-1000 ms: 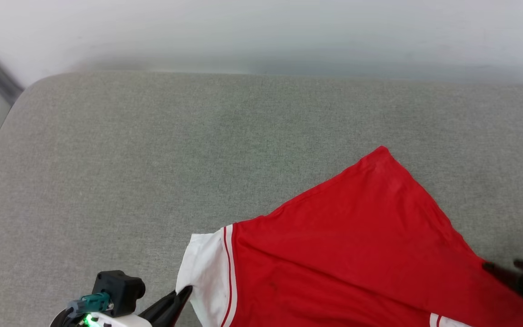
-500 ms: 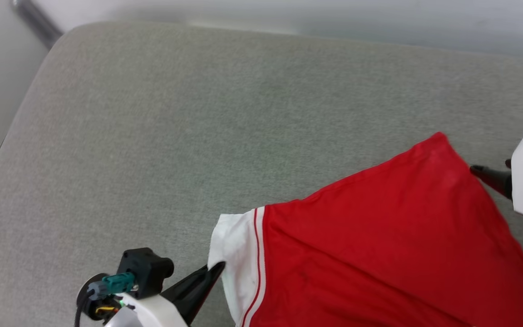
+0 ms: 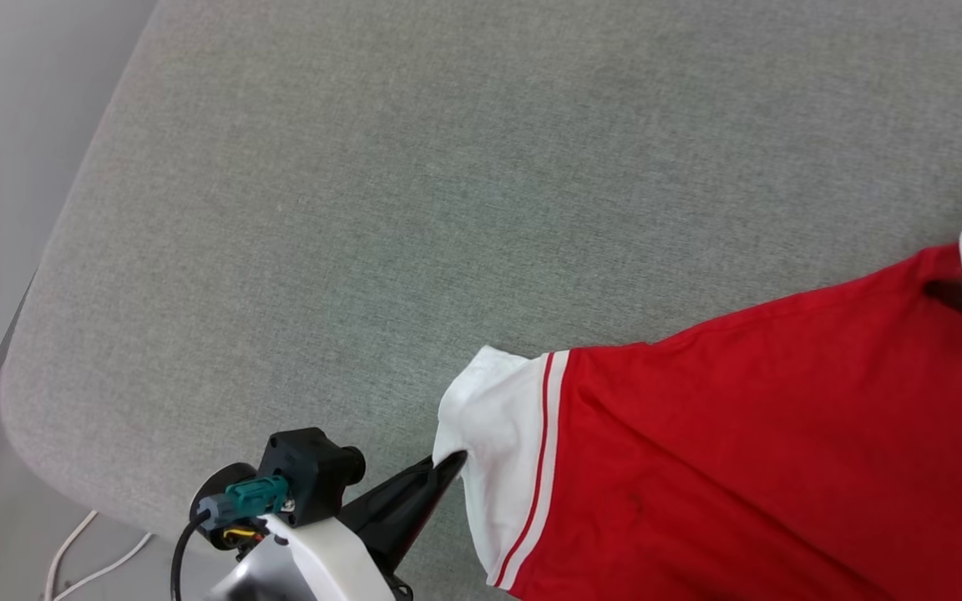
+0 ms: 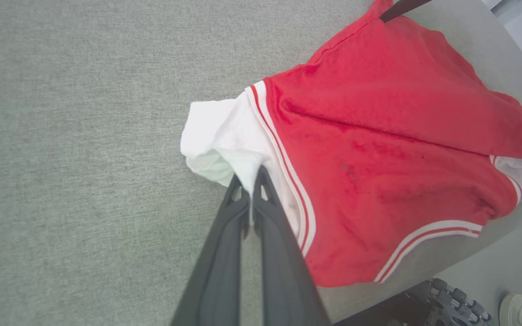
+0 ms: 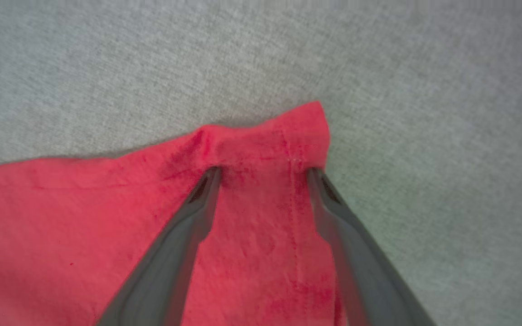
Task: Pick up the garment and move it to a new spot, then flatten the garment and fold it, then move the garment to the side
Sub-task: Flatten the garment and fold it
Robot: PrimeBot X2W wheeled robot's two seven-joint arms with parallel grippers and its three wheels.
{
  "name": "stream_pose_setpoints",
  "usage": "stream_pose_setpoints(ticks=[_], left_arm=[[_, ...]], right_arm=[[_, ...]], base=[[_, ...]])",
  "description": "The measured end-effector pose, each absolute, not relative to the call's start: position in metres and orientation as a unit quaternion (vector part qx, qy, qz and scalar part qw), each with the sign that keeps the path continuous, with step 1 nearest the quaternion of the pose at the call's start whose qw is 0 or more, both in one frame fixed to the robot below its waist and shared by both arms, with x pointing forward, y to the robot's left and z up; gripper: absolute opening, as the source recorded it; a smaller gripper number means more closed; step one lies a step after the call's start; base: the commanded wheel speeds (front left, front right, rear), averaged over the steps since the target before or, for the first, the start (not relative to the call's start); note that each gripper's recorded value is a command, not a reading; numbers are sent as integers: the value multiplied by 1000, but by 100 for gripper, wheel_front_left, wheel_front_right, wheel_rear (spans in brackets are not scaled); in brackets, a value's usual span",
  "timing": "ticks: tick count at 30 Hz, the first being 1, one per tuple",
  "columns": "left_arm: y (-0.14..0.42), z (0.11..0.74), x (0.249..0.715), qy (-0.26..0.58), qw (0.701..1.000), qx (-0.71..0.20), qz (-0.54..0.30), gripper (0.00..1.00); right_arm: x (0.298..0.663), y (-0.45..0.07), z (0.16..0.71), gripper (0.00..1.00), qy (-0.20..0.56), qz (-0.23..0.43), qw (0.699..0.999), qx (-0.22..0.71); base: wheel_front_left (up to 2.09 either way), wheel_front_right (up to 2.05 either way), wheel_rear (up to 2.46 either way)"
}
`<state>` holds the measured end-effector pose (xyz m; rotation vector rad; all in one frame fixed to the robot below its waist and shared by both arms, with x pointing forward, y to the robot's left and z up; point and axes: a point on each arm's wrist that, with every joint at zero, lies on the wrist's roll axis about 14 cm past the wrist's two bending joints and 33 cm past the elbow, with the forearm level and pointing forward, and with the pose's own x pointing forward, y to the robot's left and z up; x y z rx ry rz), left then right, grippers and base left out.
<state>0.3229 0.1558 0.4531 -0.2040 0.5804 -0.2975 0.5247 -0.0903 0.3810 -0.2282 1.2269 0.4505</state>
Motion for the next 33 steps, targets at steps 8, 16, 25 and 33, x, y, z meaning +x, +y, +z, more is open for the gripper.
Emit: stream_pose_setpoints(ticks=[8, 16, 25, 33], left_arm=[[164, 447, 322, 287, 944, -104, -126, 0], [168, 451, 326, 276, 948, -101, -121, 0], [172, 468, 328, 244, 958, -89, -125, 0], [183, 513, 332, 170, 976, -61, -123, 0]], right_arm=[[524, -86, 356, 100, 590, 218, 768, -123], [524, -85, 355, 0, 587, 223, 770, -110], [531, -90, 384, 0, 534, 219, 813, -80], [537, -96, 453, 0, 431, 220, 874, -51]], base=[[0, 0, 0], [0, 0, 0], [0, 0, 0], [0, 0, 0]])
